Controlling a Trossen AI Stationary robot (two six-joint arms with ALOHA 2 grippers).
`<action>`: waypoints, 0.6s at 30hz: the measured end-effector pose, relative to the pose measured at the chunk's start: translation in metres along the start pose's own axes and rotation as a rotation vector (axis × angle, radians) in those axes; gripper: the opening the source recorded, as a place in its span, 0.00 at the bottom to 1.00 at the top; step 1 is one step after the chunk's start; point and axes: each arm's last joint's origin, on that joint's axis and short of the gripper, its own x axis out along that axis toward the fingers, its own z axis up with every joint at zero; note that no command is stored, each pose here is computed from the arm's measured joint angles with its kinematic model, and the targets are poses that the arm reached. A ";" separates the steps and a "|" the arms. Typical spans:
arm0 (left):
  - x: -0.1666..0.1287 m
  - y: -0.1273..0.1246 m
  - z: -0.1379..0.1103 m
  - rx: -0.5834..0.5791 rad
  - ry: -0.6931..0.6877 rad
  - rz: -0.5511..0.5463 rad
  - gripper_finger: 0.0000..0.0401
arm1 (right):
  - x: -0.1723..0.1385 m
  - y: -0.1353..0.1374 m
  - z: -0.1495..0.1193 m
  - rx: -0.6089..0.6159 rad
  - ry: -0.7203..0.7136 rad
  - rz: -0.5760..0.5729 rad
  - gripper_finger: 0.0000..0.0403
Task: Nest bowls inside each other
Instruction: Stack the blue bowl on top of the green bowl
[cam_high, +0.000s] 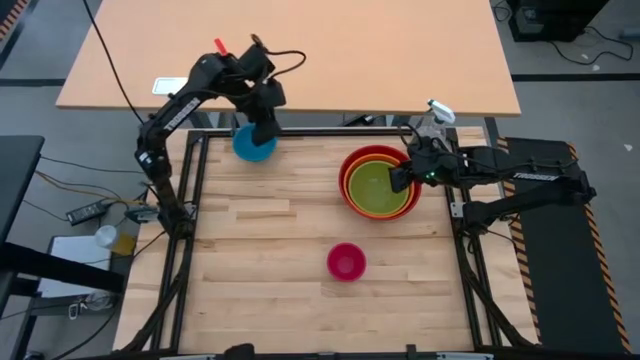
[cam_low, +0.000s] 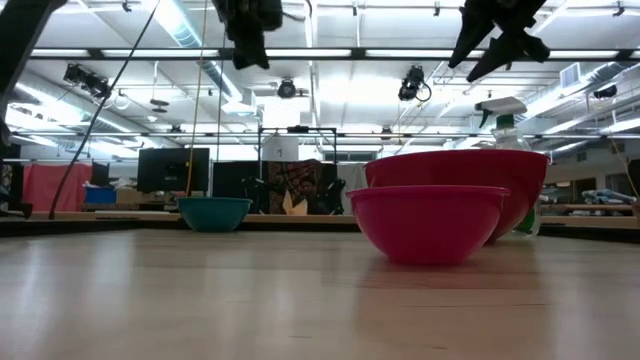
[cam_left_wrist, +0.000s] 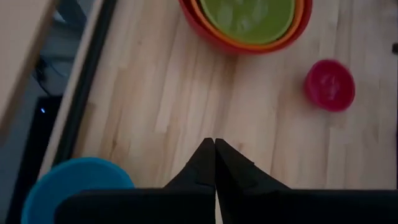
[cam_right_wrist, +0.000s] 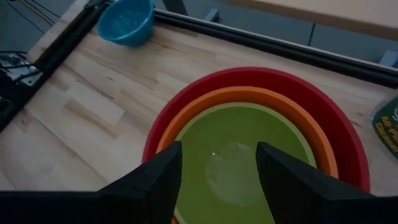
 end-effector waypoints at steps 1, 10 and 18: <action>-0.005 -0.003 -0.001 0.004 -0.017 0.007 0.00 | 0.000 0.000 0.000 -0.002 -0.005 0.005 0.53; -0.008 -0.020 -0.025 0.022 -0.152 0.178 0.00 | 0.000 0.002 0.002 0.009 -0.019 0.022 0.53; 0.041 -0.018 -0.090 -0.322 -0.366 0.259 0.00 | 0.000 0.002 0.003 0.012 -0.029 0.022 0.53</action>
